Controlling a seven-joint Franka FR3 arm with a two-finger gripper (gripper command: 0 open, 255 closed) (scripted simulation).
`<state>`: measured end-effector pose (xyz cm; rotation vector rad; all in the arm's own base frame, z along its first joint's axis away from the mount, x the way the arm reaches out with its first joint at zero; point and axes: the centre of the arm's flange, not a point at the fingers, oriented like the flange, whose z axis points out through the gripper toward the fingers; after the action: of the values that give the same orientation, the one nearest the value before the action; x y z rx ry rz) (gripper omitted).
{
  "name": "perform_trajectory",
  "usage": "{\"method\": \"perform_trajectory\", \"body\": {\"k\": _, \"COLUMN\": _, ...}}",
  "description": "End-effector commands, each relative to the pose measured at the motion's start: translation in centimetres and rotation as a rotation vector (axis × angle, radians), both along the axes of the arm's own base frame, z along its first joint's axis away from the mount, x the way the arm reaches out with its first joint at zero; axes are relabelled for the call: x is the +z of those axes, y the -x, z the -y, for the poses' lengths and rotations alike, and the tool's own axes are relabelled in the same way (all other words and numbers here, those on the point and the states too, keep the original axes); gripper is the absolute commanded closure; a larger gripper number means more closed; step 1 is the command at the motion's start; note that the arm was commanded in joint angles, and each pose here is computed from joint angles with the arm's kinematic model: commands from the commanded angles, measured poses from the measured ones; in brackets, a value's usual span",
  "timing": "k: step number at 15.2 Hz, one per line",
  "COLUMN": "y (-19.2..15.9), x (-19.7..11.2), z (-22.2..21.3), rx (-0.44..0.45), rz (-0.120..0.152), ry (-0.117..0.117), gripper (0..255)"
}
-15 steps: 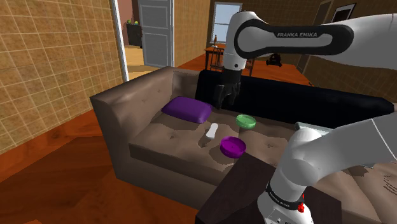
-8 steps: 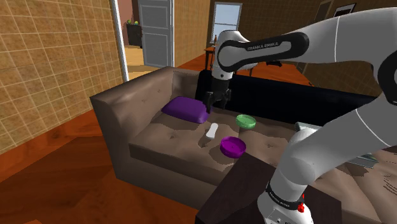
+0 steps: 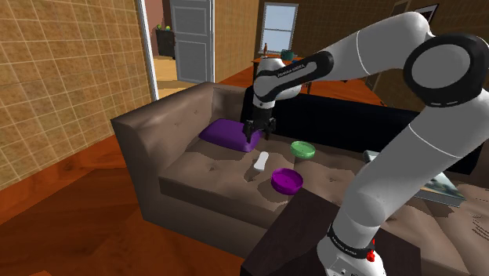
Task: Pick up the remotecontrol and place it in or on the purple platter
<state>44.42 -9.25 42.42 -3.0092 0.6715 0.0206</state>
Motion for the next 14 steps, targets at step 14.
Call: {"method": "perform_trajectory", "body": {"k": 14, "y": -8.4, "x": -13.2, "z": 12.2, "rx": -0.327, "rz": -0.018, "ry": 0.011, "gripper": 0}}
